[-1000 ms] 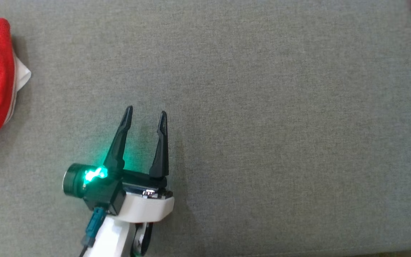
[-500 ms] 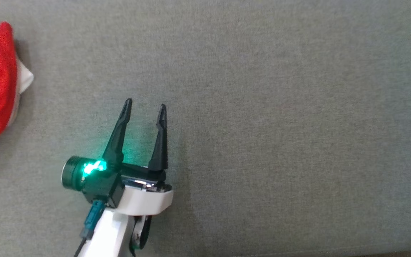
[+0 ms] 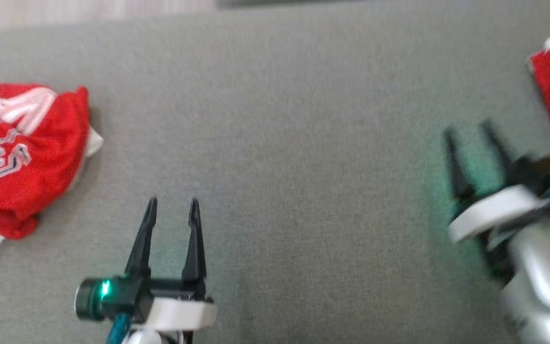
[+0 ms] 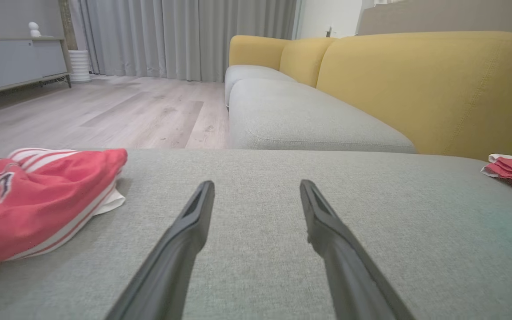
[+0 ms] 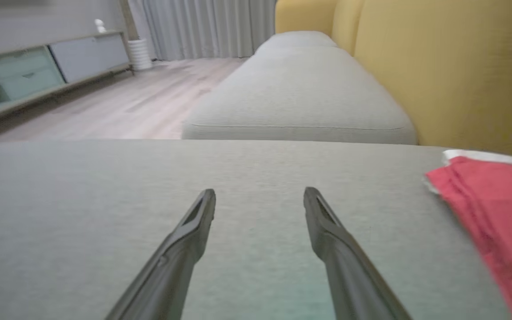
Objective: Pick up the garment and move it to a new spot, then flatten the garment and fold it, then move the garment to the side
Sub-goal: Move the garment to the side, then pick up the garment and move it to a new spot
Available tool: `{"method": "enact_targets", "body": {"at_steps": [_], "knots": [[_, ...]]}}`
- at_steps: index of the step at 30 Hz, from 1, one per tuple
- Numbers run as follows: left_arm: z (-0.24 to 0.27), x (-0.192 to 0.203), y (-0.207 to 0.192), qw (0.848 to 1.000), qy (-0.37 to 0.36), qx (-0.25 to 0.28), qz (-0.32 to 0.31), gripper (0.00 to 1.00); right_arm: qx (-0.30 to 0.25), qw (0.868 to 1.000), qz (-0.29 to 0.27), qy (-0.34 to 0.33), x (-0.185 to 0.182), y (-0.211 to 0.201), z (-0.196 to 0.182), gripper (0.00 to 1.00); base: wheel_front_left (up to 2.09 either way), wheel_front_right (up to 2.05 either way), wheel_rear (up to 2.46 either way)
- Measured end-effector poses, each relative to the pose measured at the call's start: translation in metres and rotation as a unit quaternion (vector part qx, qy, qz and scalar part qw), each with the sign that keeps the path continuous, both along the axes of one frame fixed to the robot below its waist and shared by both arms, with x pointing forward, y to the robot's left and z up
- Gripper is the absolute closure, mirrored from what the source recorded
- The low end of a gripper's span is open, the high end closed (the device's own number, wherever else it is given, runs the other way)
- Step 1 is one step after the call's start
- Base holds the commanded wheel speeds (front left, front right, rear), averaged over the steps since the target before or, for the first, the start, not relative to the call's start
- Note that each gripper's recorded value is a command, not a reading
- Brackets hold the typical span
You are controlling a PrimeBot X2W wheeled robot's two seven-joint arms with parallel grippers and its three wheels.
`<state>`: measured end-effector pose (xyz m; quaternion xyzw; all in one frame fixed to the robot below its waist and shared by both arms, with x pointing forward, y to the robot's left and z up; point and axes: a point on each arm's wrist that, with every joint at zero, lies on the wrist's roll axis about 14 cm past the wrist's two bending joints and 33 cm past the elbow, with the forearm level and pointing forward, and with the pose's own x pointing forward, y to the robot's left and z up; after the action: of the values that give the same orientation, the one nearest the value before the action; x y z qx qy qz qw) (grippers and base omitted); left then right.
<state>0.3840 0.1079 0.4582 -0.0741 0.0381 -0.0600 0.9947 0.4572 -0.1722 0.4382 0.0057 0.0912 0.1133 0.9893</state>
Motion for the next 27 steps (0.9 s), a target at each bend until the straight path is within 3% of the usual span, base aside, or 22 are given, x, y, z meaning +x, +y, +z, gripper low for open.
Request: {"method": "enact_targets", "body": {"at_steps": [5, 7, 10, 16, 27], "knots": [[0.011, -0.030, 0.014, 1.000, -0.010, 0.005, 0.025, 0.00, 0.049, 0.998, 0.028, -0.013, -0.038, 0.042, 0.008, 0.00, 0.00, 0.00, 0.00], [0.015, -0.041, 0.020, 0.999, -0.014, 0.006, 0.036, 0.00, 0.071, 0.996, 0.019, -0.045, -0.047, 0.046, 0.029, 0.00, 0.00, 0.00, 0.00], [0.022, -0.054, 0.022, 0.999, -0.026, 0.004, 0.041, 0.00, 0.084, 0.993, 0.010, -0.082, -0.065, 0.047, 0.051, 0.00, 0.00, 0.00, 0.00], [0.031, -0.070, 0.032, 0.998, -0.042, 0.006, 0.055, 0.00, 0.095, 0.991, -0.026, -0.086, -0.105, 0.033, 0.051, 0.00, 0.00, 0.00, 0.00], [0.036, -0.082, 0.034, 0.997, -0.055, 0.008, 0.046, 0.00, 0.105, 0.988, -0.051, -0.101, -0.128, 0.021, 0.057, 0.00, 0.00, 0.00, 0.00]]}}
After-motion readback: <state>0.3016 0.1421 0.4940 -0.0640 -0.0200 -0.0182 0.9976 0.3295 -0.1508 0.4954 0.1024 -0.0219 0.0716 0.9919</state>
